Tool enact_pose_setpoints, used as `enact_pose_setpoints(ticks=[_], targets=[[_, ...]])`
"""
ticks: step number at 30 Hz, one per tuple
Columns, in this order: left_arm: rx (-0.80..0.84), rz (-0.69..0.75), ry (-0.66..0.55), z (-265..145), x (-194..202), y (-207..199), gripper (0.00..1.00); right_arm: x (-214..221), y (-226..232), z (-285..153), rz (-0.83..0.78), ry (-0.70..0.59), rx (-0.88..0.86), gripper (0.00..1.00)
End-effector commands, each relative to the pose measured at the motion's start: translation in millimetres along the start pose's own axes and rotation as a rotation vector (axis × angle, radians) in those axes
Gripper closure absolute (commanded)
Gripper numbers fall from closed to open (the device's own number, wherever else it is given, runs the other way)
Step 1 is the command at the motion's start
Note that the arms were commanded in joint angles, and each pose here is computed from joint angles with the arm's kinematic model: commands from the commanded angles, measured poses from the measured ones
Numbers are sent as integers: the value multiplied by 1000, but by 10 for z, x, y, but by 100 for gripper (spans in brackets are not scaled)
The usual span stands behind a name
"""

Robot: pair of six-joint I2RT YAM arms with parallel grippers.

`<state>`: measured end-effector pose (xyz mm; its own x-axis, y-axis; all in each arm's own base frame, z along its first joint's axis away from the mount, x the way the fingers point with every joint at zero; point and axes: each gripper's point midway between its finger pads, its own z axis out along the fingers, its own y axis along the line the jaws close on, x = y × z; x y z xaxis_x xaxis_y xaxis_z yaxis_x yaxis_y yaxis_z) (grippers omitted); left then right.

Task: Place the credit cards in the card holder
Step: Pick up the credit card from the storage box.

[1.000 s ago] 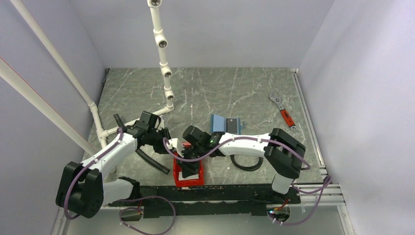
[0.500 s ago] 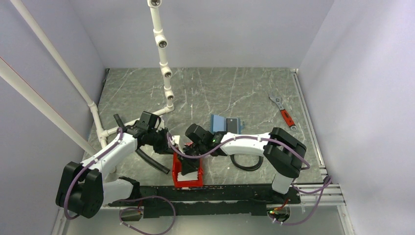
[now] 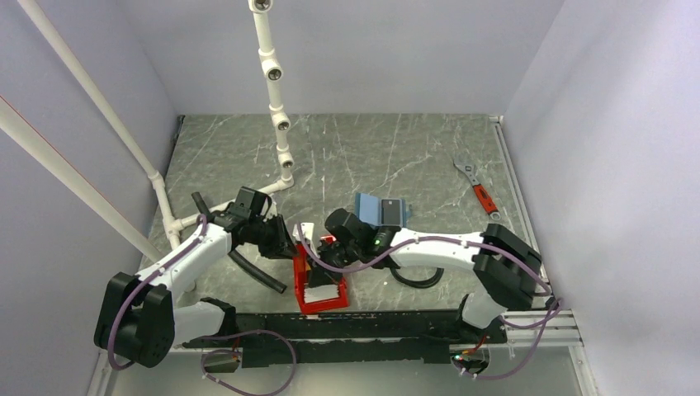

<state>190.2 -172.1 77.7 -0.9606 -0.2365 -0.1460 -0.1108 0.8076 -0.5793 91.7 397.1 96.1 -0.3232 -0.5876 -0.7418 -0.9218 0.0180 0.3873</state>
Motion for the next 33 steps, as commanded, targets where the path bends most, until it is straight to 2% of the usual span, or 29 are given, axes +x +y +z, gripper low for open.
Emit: enact_pose_setpoints(ticks=[1,10,16,20,26,30,33], targets=[[65,50,-193,-144,-517,-306,100,-158,206,-149,-14,-66,8,100],[58,57,-183,-147,-567,-349,100,-393,119,-106,-42,-160,143,100],[46,65,-168,-135,-551,-345,100,-728,-11,-194,72,-278,262,100],[39,64,-158,-129,-527,-327,100,-767,-115,-272,115,-306,336,100],[26,85,-145,-142,-512,-313,80,-844,-323,-652,253,-413,437,100],[11,101,-145,-197,-500,-304,64,-903,-607,-1110,382,-504,495,100],[0,115,-139,-255,-488,-307,52,-792,-988,-1578,519,-578,559,100]])
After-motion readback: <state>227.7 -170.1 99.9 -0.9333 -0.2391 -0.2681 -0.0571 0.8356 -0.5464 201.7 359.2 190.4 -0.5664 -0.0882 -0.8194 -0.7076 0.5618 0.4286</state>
